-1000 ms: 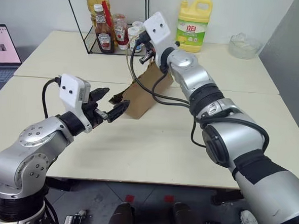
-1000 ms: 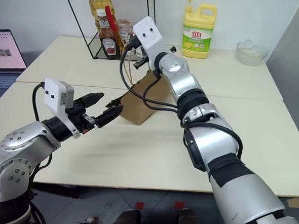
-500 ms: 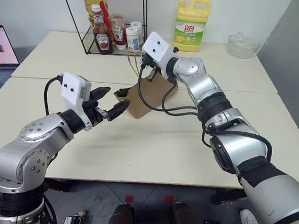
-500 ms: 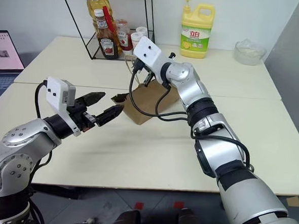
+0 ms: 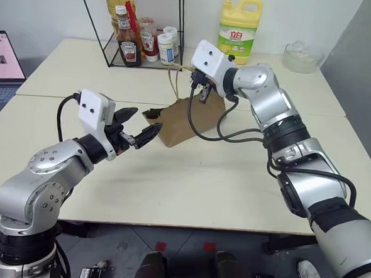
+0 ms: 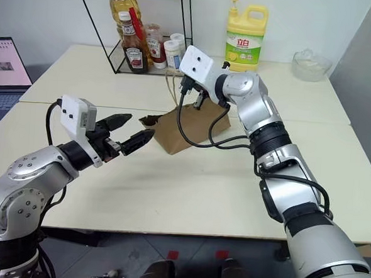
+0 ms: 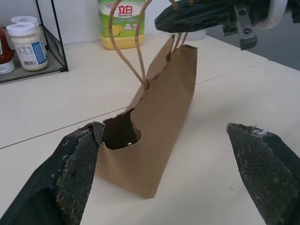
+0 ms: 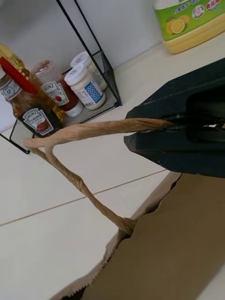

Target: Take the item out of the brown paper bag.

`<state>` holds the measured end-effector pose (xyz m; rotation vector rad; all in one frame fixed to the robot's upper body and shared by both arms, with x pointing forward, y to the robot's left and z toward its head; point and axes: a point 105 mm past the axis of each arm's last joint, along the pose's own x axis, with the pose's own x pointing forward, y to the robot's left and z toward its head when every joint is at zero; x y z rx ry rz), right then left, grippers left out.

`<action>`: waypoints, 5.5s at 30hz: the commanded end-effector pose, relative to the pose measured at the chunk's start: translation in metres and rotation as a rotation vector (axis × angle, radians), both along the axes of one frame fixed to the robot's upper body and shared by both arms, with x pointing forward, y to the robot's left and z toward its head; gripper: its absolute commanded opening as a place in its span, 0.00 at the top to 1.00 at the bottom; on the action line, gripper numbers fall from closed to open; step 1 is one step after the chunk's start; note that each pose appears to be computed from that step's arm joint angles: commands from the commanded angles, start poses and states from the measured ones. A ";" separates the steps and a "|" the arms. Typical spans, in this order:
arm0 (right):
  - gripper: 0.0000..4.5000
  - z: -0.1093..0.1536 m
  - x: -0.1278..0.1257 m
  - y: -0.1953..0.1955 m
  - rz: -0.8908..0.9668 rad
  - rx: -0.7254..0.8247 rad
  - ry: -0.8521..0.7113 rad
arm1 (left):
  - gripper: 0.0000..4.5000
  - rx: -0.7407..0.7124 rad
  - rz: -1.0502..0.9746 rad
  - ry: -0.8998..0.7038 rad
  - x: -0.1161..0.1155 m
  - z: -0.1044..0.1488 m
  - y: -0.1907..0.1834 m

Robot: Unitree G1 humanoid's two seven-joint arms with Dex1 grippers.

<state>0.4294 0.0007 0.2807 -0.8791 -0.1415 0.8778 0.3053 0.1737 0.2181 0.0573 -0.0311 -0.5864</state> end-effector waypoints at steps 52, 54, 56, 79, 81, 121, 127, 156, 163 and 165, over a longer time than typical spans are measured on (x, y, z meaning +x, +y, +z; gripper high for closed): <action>0.56 -0.001 -0.014 -0.024 -0.028 0.125 0.303 | 0.00 0.005 0.007 -0.071 0.005 0.010 -0.003; 0.40 0.003 -0.019 -0.025 -0.008 0.145 0.319 | 0.00 0.008 0.007 -0.069 0.007 0.009 -0.002; 0.23 0.005 -0.024 -0.028 0.008 0.148 0.328 | 0.00 0.011 0.003 -0.067 0.008 0.009 -0.002; 0.00 -0.005 -0.095 -0.126 -0.217 0.565 0.184 | 0.00 0.213 -0.012 -0.119 0.049 0.051 0.037; 0.00 -0.025 -0.099 -0.126 -0.302 0.593 0.148 | 0.00 0.266 0.003 -0.152 0.067 0.058 0.037; 0.00 -0.144 -0.167 -0.110 -0.309 0.514 0.369 | 0.00 0.814 -0.667 0.036 0.057 -0.048 -0.057; 0.00 -0.155 -0.187 -0.132 -0.277 0.402 0.430 | 0.00 0.783 -0.653 0.020 0.045 -0.058 -0.066; 0.00 -0.153 -0.204 -0.149 -0.104 0.294 0.392 | 0.00 1.037 -1.092 -0.428 0.000 -0.047 -0.087; 0.00 -0.155 -0.207 -0.147 -0.110 0.301 0.396 | 0.00 1.048 -1.138 -0.473 -0.007 -0.073 -0.090; 0.00 -0.155 -0.208 -0.147 -0.120 0.305 0.399 | 0.00 1.039 -1.168 -0.481 -0.013 -0.077 -0.088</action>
